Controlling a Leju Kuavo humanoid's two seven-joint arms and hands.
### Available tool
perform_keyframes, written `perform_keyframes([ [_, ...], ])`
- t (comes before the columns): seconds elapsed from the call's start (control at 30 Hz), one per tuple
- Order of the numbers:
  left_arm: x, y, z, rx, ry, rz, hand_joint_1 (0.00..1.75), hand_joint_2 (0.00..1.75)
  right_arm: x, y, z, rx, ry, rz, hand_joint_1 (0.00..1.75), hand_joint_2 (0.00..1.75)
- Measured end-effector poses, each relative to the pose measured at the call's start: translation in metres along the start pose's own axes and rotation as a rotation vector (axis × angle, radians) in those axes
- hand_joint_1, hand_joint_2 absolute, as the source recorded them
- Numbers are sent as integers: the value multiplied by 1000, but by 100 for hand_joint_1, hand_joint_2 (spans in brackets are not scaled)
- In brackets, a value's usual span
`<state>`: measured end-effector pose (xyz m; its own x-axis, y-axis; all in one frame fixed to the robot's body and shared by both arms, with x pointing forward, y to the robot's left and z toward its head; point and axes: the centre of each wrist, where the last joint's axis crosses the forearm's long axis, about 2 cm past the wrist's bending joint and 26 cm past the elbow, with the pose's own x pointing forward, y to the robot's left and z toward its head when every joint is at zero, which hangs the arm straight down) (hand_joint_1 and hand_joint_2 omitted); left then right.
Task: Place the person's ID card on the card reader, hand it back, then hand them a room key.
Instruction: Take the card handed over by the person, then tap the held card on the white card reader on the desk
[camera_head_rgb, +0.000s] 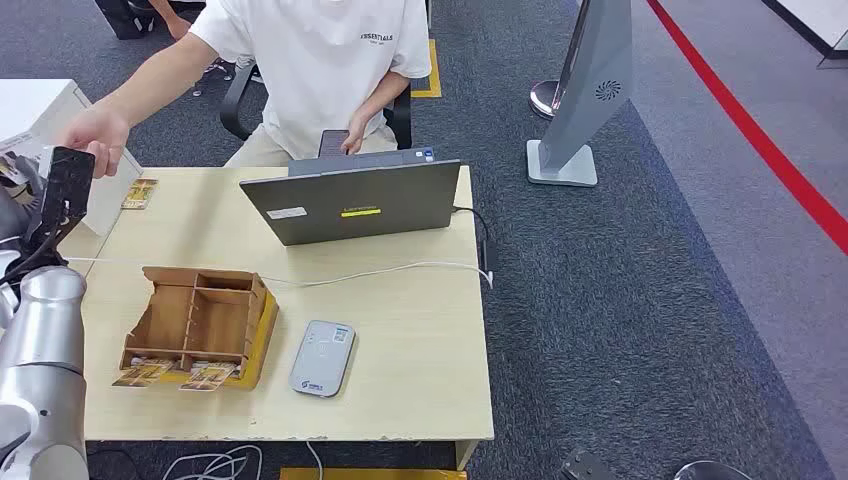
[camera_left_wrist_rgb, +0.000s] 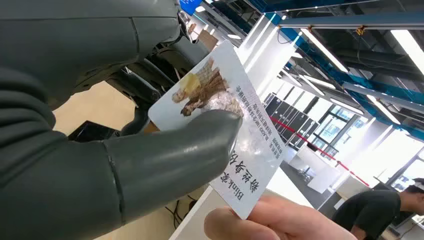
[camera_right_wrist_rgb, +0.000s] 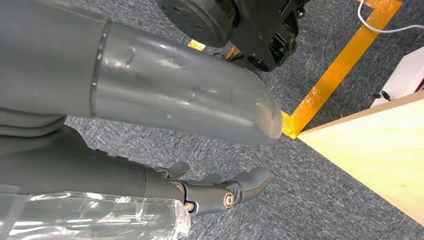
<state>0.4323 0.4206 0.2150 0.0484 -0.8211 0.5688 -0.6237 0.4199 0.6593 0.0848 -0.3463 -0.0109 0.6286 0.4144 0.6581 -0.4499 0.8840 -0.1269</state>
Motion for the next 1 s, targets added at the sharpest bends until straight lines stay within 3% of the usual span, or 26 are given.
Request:
perform_keyframes([
  [1.0, 0, -6, 9, -3, -22, 1, 175, 0, -2, 1, 0, -3, 5, -29, 0, 0],
])
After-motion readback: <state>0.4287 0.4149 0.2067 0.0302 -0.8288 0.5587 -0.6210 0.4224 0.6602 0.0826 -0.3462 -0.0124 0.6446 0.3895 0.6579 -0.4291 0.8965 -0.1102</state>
